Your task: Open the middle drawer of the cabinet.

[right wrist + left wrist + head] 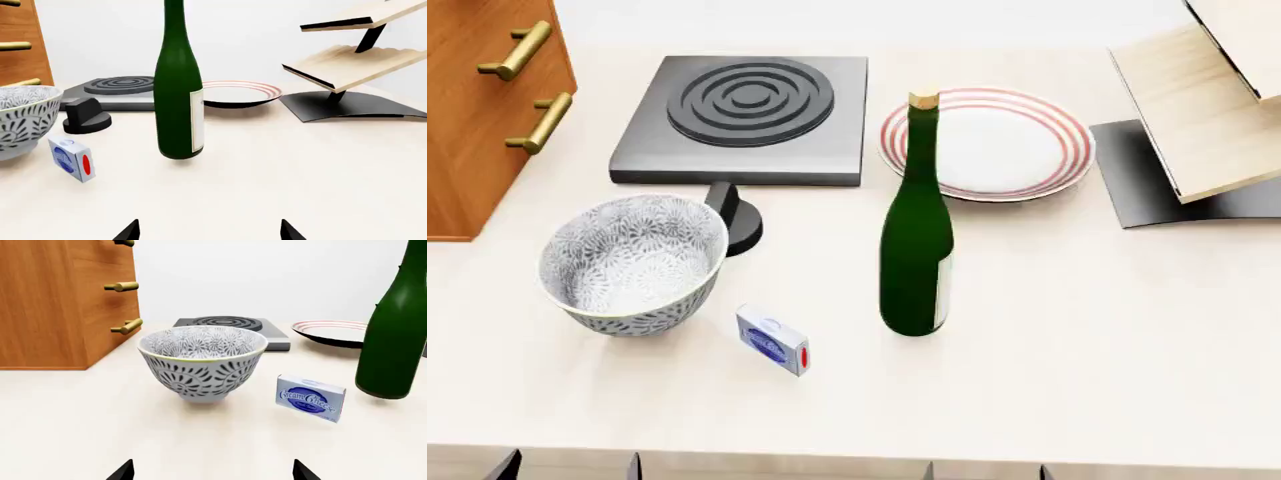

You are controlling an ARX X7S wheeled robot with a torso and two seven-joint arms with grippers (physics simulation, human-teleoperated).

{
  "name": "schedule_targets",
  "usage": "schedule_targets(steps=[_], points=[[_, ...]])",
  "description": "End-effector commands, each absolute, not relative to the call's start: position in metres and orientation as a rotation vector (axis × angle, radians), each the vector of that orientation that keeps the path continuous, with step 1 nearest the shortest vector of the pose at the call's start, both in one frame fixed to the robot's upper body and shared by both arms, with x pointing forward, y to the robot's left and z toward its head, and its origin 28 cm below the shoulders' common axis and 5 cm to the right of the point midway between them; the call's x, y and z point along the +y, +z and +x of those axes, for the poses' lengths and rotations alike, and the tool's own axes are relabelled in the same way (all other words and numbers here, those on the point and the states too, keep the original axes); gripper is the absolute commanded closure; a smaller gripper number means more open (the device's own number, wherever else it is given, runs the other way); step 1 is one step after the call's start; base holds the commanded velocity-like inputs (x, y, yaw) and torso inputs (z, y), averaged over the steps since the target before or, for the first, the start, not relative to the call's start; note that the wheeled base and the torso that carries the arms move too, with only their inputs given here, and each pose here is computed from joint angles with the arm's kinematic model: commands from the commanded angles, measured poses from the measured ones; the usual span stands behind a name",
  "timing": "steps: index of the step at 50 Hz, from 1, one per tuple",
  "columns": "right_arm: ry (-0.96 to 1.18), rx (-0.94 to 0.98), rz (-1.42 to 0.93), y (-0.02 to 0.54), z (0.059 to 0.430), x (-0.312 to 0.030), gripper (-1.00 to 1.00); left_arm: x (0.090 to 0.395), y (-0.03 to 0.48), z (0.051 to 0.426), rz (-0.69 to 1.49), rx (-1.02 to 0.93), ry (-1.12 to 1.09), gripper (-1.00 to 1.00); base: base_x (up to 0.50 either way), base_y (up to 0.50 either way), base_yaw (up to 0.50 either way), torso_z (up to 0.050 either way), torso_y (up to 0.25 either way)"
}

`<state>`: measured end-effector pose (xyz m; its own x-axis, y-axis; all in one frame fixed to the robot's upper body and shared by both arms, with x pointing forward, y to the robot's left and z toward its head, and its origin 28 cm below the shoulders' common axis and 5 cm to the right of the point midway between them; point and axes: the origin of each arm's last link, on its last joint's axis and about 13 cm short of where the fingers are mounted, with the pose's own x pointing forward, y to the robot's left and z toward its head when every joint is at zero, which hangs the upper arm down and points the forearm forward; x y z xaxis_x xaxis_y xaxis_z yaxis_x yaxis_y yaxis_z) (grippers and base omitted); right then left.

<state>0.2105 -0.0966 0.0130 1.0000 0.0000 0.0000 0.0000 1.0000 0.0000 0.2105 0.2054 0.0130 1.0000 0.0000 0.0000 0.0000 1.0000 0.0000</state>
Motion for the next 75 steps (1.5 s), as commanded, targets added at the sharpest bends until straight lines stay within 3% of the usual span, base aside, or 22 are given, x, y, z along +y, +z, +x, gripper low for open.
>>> schedule_targets(steps=[1, 9, 38, 59, 75], points=[[-0.001, -0.002, -0.015, 0.016, 0.209, -0.096, -1.0, 0.205, 0.015, 0.209, 0.007, -0.004, -0.002, -1.0, 0.0, 0.0, 0.0, 0.0, 0.0], [-0.003, -0.029, -0.029, 0.026, 0.203, -0.096, -1.0, 0.205, 0.029, 0.203, 0.009, -0.038, -0.01, -1.0, 0.0, 0.0, 0.0, 0.0, 0.0], [0.021, -0.423, 0.032, 0.117, 0.141, -0.095, -1.0, 0.204, 0.115, 0.147, 0.006, -0.375, -0.018, -1.0, 0.0, 0.0, 0.0, 0.0, 0.0], [0.023, -0.43, 0.048, 0.123, 0.139, -0.094, -1.0, 0.202, 0.117, 0.144, 0.003, -0.384, -0.044, -1.0, 0.0, 0.0, 0.0, 0.0, 0.0], [0.026, -0.403, 0.01, 0.119, 0.139, -0.092, -1.0, 0.201, 0.115, 0.144, 0.007, -0.373, -0.044, -1.0, 0.45, 0.12, 0.0, 0.0, 0.0]])
